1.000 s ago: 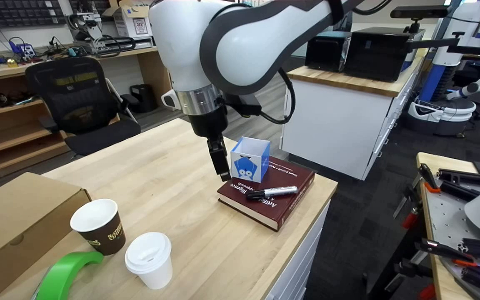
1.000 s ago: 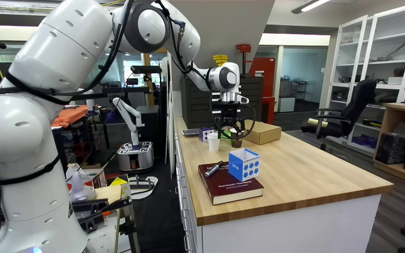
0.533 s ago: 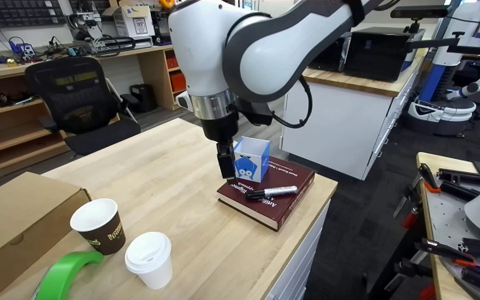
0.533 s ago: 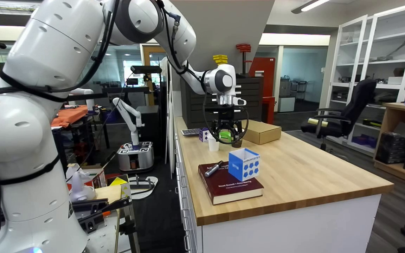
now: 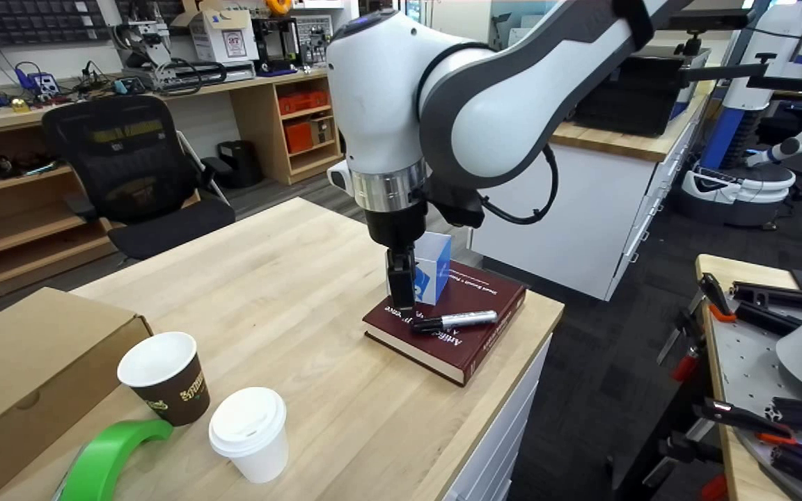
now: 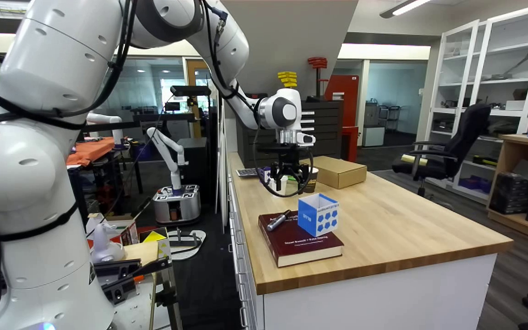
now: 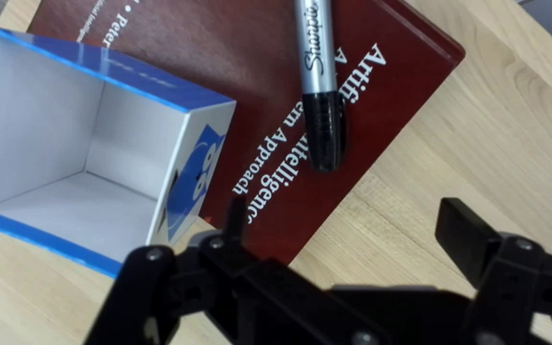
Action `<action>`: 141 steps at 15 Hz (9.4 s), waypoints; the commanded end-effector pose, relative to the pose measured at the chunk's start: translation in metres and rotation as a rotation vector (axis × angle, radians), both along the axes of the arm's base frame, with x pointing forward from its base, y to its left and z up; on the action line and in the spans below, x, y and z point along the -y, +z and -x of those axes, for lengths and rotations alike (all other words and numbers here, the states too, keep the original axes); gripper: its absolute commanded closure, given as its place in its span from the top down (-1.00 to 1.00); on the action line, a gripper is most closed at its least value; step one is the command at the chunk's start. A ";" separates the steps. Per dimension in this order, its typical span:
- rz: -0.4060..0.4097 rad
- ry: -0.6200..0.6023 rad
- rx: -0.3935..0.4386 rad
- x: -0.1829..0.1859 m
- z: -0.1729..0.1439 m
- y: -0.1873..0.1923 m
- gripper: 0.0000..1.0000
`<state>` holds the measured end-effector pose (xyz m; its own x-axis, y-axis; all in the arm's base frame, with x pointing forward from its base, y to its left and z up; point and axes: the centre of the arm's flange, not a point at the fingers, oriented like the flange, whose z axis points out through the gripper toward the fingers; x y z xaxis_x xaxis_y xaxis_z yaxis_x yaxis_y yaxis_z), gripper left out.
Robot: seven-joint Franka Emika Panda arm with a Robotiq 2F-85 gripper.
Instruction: Put the marker in the box
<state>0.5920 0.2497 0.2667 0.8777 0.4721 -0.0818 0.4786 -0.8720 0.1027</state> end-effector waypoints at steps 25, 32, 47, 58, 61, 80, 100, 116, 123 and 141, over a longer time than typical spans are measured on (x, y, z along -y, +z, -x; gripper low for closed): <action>-0.108 0.083 0.002 0.026 0.055 -0.028 1.00; -0.095 0.086 -0.018 0.027 0.057 -0.028 1.00; -0.105 0.110 0.024 0.040 0.015 0.018 1.00; -0.130 0.111 0.075 0.027 -0.002 0.035 1.00; -0.132 0.111 0.080 0.027 -0.003 0.038 1.00; -0.134 0.128 0.162 0.016 0.012 0.106 1.00; -0.138 0.134 0.039 -0.005 -0.019 -0.007 1.00; -0.114 0.090 -0.024 0.015 0.008 -0.036 1.00; -0.113 0.043 -0.059 0.031 0.019 -0.050 1.00; -0.123 0.039 -0.079 0.036 0.024 -0.062 -0.34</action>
